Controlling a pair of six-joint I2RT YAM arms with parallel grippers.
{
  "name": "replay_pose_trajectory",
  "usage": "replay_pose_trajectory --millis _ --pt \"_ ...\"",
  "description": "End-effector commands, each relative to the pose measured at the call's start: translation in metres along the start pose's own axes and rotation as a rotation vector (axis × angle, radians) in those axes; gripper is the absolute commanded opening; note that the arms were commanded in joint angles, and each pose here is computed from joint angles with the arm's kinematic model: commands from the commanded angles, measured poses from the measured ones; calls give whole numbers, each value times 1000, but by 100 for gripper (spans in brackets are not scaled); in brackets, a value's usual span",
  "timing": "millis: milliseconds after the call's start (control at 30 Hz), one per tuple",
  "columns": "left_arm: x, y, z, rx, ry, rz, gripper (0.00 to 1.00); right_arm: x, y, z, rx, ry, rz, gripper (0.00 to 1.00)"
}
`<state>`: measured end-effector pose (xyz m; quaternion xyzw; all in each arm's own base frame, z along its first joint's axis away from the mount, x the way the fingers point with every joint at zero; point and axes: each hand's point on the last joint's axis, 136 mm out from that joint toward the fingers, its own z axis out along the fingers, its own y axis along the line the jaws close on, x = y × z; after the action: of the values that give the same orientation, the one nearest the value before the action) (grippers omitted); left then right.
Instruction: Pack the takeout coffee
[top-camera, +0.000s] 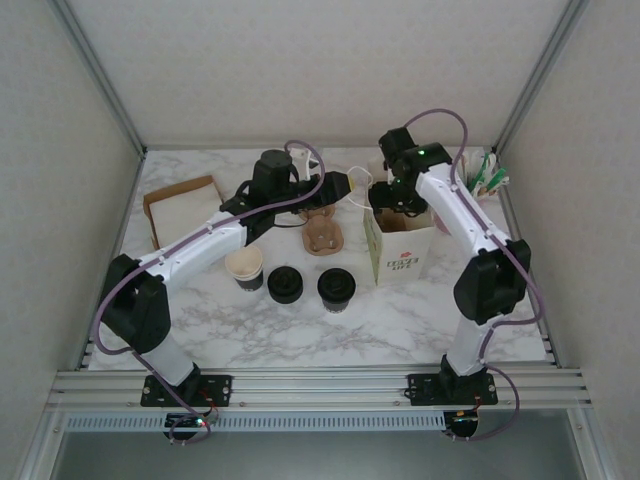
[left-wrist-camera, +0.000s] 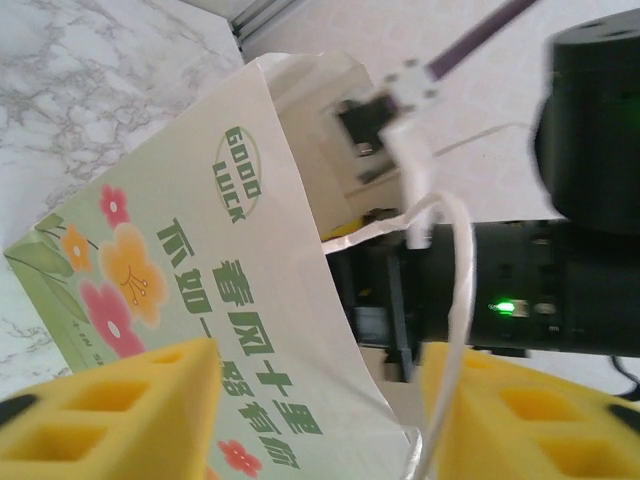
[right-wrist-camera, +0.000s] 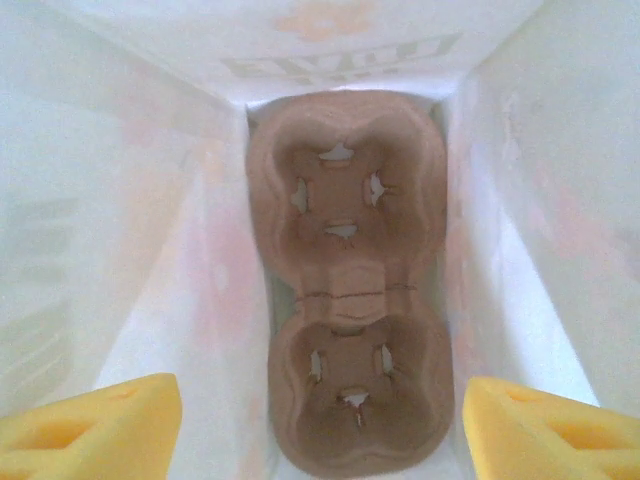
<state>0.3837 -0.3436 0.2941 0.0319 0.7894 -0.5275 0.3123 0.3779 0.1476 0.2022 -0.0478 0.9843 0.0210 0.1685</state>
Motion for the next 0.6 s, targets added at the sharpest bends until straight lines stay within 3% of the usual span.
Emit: replay_pose_trajectory --millis 0,200,333,567 --pt "-20 -36 -17 73 -53 54 62 -3 0 -45 -26 -82 -7 78" --pt "-27 -50 -23 95 -59 82 77 -4 0 -89 -71 -176 -3 87" --pt "-29 -61 -29 106 -64 106 88 -1 0 -115 -106 -225 -4 99" --pt "-35 -80 -49 107 -90 164 100 10 2 -154 -175 -297 -11 99"
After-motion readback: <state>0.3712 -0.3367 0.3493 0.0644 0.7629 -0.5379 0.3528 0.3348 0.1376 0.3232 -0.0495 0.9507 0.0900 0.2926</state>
